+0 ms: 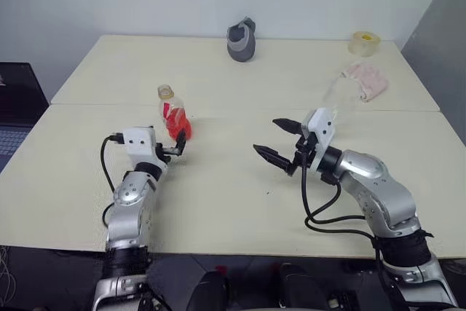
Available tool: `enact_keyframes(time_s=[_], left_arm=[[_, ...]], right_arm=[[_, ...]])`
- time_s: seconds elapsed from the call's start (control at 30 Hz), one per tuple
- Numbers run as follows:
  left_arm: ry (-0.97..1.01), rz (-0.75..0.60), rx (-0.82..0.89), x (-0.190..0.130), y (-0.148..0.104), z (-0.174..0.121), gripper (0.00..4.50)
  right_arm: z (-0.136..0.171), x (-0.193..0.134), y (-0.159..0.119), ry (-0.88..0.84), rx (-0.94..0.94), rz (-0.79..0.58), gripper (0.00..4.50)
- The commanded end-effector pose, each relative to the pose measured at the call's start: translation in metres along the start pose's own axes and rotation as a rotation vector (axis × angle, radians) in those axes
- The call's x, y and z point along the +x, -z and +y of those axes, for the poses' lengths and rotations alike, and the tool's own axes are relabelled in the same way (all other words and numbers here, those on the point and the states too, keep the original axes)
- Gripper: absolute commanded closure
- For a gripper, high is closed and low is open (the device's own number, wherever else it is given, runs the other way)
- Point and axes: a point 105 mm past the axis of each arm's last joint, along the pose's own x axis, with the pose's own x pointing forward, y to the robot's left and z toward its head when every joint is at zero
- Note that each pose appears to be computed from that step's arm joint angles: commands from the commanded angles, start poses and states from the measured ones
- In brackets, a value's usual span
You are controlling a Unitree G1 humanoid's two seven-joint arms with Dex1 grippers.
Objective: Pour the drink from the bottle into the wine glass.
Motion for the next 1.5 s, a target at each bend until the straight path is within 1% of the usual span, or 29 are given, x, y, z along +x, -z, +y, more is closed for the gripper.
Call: enact_keyframes(time_s=[0.03, 0.13, 0.2, 0.23, 0.33, 0.37, 0.53, 0.67, 0.8, 0.93, 1.13, 1.17, 1.2, 1.5], left_arm=[[0.061, -0.007, -0.015, -0.016, -0.012, -0.013, 0.03], [0.249, 0.019, -0.053, -0.034, -0.016, -0.045, 0.03], [0.367, 0.031, -0.095, -0.044, -0.021, -0.065, 0.03], [0.4, 0.037, -0.107, -0.048, -0.023, -0.07, 0.03], [0.659, 0.032, -0.142, -0.066, -0.043, -0.104, 0.03], [0.726, 0.035, -0.153, -0.07, -0.048, -0.111, 0.03], [0.904, 0.068, -0.136, -0.088, -0.053, -0.126, 0.03], [0.943, 0.074, -0.128, -0.088, -0.052, -0.127, 0.03], [0.917, 0.056, -0.144, -0.079, -0.055, -0.123, 0.03], [0.915, 0.057, -0.141, -0.079, -0.054, -0.122, 0.03], [0.891, 0.05, -0.146, -0.08, -0.054, -0.122, 0.03], [0.888, 0.05, -0.146, -0.081, -0.054, -0.122, 0.0], [0.883, 0.05, -0.143, -0.081, -0.053, -0.122, 0.0], [0.848, 0.045, -0.155, -0.085, -0.05, -0.122, 0.0]], right_arm=[[-0.006, -0.011, -0.004, 0.057, -0.008, -0.004, 0.0], [-0.023, -0.026, 0.02, 0.164, 0.008, 0.095, 0.0], [-0.035, -0.035, 0.029, 0.24, 0.032, 0.125, 0.0], [-0.039, -0.038, 0.032, 0.266, 0.041, 0.131, 0.0], [-0.072, -0.057, 0.045, 0.45, 0.059, 0.178, 0.0], [-0.081, -0.062, 0.047, 0.498, 0.068, 0.183, 0.0], [-0.1, -0.068, 0.058, 0.59, 0.106, 0.192, 0.0], [-0.113, -0.067, 0.065, 0.651, 0.14, 0.184, 0.0], [-0.118, -0.058, 0.065, 0.661, 0.149, 0.157, 0.0], [-0.124, -0.047, 0.069, 0.674, 0.16, 0.147, 0.0], [-0.139, -0.044, 0.074, 0.723, 0.181, 0.117, 0.0], [-0.14, -0.043, 0.074, 0.72, 0.184, 0.108, 0.39], [-0.141, -0.043, 0.074, 0.723, 0.182, 0.104, 0.55], [-0.146, -0.042, 0.068, 0.731, 0.143, 0.087, 3.83]])
